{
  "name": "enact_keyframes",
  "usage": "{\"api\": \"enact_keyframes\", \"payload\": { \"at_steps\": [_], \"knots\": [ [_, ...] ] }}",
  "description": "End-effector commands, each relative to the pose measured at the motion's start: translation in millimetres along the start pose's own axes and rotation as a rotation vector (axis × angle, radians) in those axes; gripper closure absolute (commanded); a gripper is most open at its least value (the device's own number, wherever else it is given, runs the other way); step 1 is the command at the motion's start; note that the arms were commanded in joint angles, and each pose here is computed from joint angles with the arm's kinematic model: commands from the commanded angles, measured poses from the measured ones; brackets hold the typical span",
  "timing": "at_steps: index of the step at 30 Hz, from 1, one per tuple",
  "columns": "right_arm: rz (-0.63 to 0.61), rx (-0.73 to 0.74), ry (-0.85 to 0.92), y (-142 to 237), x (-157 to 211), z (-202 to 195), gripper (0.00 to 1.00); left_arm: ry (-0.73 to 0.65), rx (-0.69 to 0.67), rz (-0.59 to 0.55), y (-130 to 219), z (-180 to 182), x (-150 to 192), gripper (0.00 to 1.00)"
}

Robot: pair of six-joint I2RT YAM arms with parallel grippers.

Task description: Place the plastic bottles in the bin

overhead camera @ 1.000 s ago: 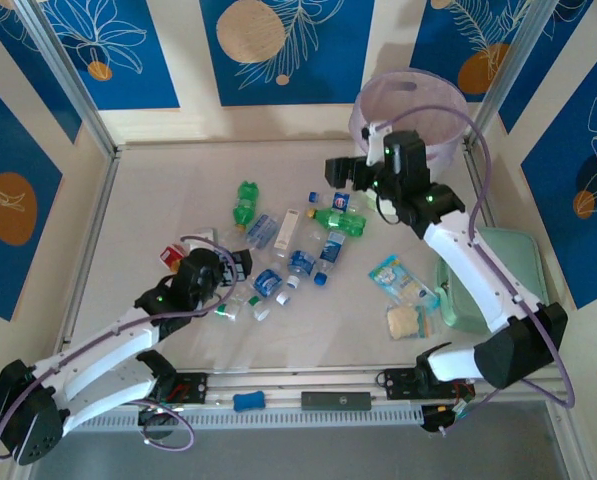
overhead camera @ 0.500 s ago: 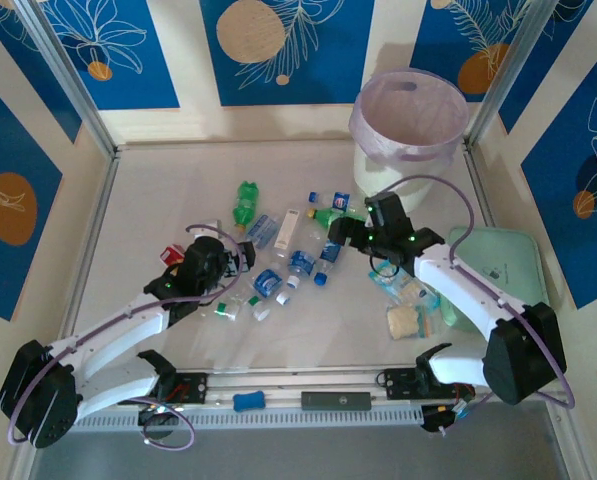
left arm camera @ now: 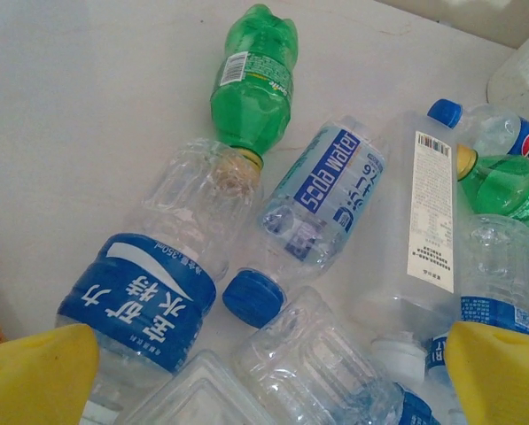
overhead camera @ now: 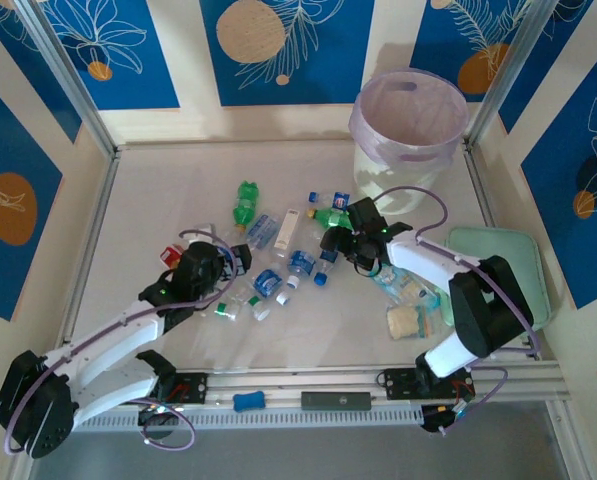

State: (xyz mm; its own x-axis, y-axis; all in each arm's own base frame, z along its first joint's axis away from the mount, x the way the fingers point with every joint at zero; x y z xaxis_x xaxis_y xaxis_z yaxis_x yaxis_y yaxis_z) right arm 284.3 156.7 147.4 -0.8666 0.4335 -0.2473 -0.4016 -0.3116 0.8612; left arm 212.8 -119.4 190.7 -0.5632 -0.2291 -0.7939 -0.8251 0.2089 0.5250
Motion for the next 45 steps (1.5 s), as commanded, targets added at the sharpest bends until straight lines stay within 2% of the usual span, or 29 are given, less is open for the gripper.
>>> {"api": "enact_keyframes", "payload": {
  "at_steps": [1, 20, 28, 35, 39, 45],
  "knots": [
    [0.008, -0.050, -0.028, -6, -6, 13, 0.16, 0.029, -0.019, -0.019, 2, 8, 1, 0.00],
    [0.073, 0.050, -0.104, -53, 5, -15, 0.23, 0.038, -0.008, -0.010, -1, 9, 3, 0.00],
    [0.063, 0.042, -0.094, -50, 5, -15, 0.39, 0.042, -0.004, -0.015, -1, 8, 1, 0.00],
    [0.024, 0.018, -0.066, -36, 5, -13, 0.42, 0.036, 0.004, -0.016, -4, 4, -3, 0.00],
    [-0.031, -0.066, 0.025, -15, 5, 0, 0.43, 0.043, 0.015, -0.015, -9, 2, -5, 0.00],
    [-0.188, -0.291, 0.354, 34, 10, 42, 0.44, 0.078, 0.025, -0.011, -16, 5, -6, 0.00]
  ]
}}
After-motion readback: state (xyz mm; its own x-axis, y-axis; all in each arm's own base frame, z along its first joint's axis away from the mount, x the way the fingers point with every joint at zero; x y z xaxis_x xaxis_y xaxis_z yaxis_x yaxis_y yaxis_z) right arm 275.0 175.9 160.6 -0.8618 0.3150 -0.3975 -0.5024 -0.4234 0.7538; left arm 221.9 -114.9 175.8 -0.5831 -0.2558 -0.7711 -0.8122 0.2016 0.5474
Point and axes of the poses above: each hand's point on the last joint's axis, 136 mm out from that joint toward the fingers, its own y axis back along the fingers, its own z axis along the line the jaws close on, x = y × z, the point moved 9 cm from there along y, back along the fingers, and after that the axes turned 3 degrees about -y, right-handed, at the moved point
